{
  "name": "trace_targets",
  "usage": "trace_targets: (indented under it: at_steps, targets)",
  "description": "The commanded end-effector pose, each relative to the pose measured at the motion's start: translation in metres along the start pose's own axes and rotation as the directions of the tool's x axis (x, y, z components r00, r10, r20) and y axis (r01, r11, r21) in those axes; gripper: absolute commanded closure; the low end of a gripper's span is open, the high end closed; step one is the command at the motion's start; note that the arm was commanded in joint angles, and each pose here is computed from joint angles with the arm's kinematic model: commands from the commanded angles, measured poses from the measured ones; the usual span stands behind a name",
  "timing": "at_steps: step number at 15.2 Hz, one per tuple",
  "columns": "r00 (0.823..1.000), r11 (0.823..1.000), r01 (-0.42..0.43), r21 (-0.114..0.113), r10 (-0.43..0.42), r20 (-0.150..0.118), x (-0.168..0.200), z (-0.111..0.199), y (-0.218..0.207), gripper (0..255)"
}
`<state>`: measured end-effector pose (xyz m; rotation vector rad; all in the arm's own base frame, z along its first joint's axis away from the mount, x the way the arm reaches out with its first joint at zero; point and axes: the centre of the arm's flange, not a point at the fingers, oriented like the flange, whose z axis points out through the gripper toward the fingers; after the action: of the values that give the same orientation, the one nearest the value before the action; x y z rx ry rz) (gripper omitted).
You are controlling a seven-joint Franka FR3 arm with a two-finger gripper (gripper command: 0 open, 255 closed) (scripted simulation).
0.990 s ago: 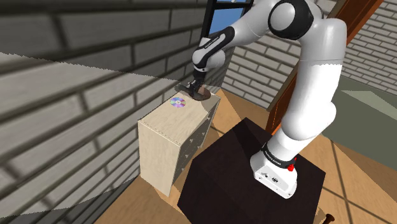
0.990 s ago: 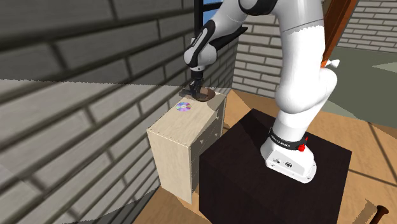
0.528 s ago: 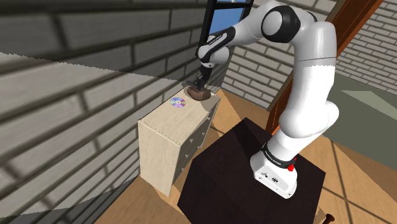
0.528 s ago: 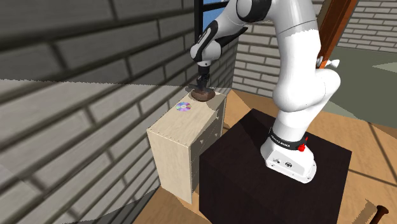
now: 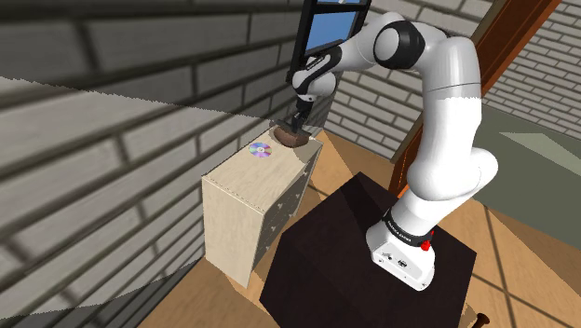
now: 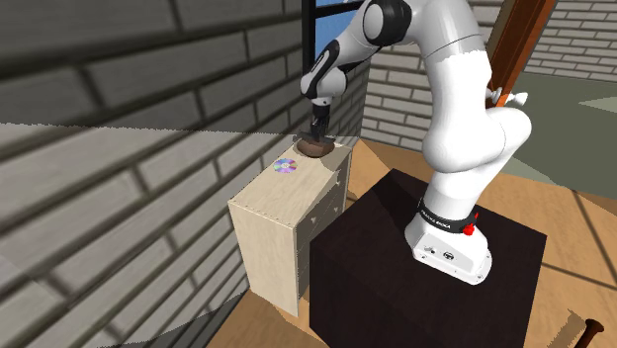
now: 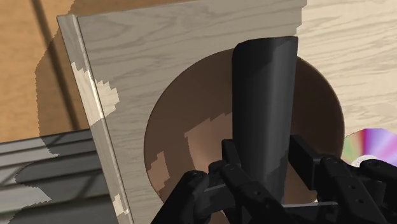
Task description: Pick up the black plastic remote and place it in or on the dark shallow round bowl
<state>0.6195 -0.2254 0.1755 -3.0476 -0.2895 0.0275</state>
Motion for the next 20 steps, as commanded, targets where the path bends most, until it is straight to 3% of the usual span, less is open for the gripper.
trace_targets:
  at_steps: [1,6,13,14,19,20]
  targets:
    - [1.0,1.0,0.0,0.0,0.0,-0.001,0.001,0.011,0.002,255]
    - [1.0,1.0,0.0,0.0,0.0,-0.001,0.001,0.034,0.004,255]
    - [1.0,1.0,0.0,0.0,0.0,-0.001,0.001,0.034,0.004,255]
    - [1.0,1.0,0.0,0.0,0.0,-0.001,0.001,0.034,0.004,0]
    - [1.0,1.0,0.0,0.0,0.0,-0.001,0.001,0.034,0.004,0]
    - [1.0,1.0,0.0,0.0,0.0,-0.001,0.001,0.021,0.004,0]
